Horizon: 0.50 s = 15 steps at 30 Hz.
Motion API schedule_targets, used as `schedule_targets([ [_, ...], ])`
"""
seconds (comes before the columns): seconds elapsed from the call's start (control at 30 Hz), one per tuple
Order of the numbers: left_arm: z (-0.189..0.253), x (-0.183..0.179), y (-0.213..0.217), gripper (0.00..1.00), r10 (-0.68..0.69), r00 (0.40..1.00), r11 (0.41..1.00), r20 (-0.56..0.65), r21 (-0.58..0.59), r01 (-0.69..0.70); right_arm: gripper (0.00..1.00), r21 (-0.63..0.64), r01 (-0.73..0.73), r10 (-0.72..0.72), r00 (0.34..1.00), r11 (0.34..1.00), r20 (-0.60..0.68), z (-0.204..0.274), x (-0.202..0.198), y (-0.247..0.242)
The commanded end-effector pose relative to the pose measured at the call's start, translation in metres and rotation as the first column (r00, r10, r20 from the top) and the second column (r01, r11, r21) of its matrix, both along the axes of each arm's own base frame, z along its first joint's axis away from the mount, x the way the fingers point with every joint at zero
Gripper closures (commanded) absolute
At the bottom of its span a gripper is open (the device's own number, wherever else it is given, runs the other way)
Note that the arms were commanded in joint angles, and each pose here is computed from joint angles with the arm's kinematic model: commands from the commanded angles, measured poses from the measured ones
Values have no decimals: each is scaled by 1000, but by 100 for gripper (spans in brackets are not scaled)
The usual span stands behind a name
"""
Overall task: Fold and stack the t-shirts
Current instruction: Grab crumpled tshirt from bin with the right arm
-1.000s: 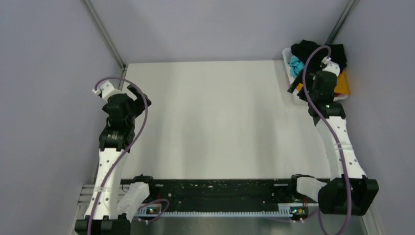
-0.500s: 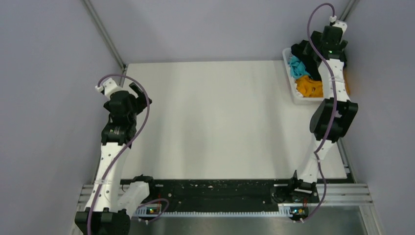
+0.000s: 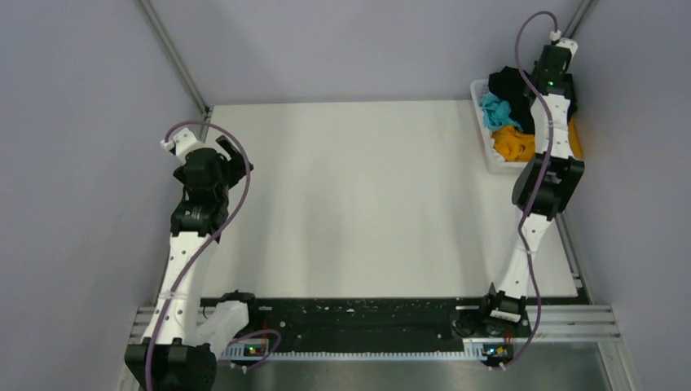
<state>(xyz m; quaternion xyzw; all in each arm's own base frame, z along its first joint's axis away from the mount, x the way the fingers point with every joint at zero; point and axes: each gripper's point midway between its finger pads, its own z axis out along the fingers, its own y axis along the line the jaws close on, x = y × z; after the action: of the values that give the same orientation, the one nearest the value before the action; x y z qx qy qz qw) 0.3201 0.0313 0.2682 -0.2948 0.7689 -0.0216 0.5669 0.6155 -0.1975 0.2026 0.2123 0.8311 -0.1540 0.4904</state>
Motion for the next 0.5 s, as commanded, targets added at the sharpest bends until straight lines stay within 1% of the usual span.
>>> schedule_targets([
  [0.0, 14, 14, -2, 1, -10, 998, 1000, 60, -5, 10, 100, -62, -36, 55, 935, 997, 349, 174, -19, 14],
  [0.07, 12, 17, -3, 1, -17, 998, 1000, 56, -12, 18, 100, -45, -90, 101, 896, 995, 433, 212, -29, 30],
  [0.17, 7, 20, -5, 1, -24, 999, 999, 47, -20, 25, 100, -38, -212, 199, 820, 977, 537, 262, -44, 65],
  [0.2, 5, 20, -5, 1, -23, 999, 999, 42, -22, 24, 100, -44, -249, 230, 794, 967, 562, 277, -50, 79],
  [0.27, 3, 21, -6, 1, -27, 999, 999, 35, -25, 28, 100, -63, -365, 328, 733, 929, 596, 301, -59, 119],
  [0.33, 3, 21, -7, 1, -33, 999, 999, 34, -29, 34, 100, -103, -485, 439, 656, 868, 614, 323, -73, 165],
  [0.4, 4, 20, -8, 1, -33, 999, 999, 36, -30, 34, 100, -150, -599, 550, 567, 786, 613, 338, -88, 215],
  [0.47, 5, 17, -7, 1, -29, 999, 999, 39, -29, 30, 100, -180, -686, 622, 476, 705, 622, 352, -106, 264],
])
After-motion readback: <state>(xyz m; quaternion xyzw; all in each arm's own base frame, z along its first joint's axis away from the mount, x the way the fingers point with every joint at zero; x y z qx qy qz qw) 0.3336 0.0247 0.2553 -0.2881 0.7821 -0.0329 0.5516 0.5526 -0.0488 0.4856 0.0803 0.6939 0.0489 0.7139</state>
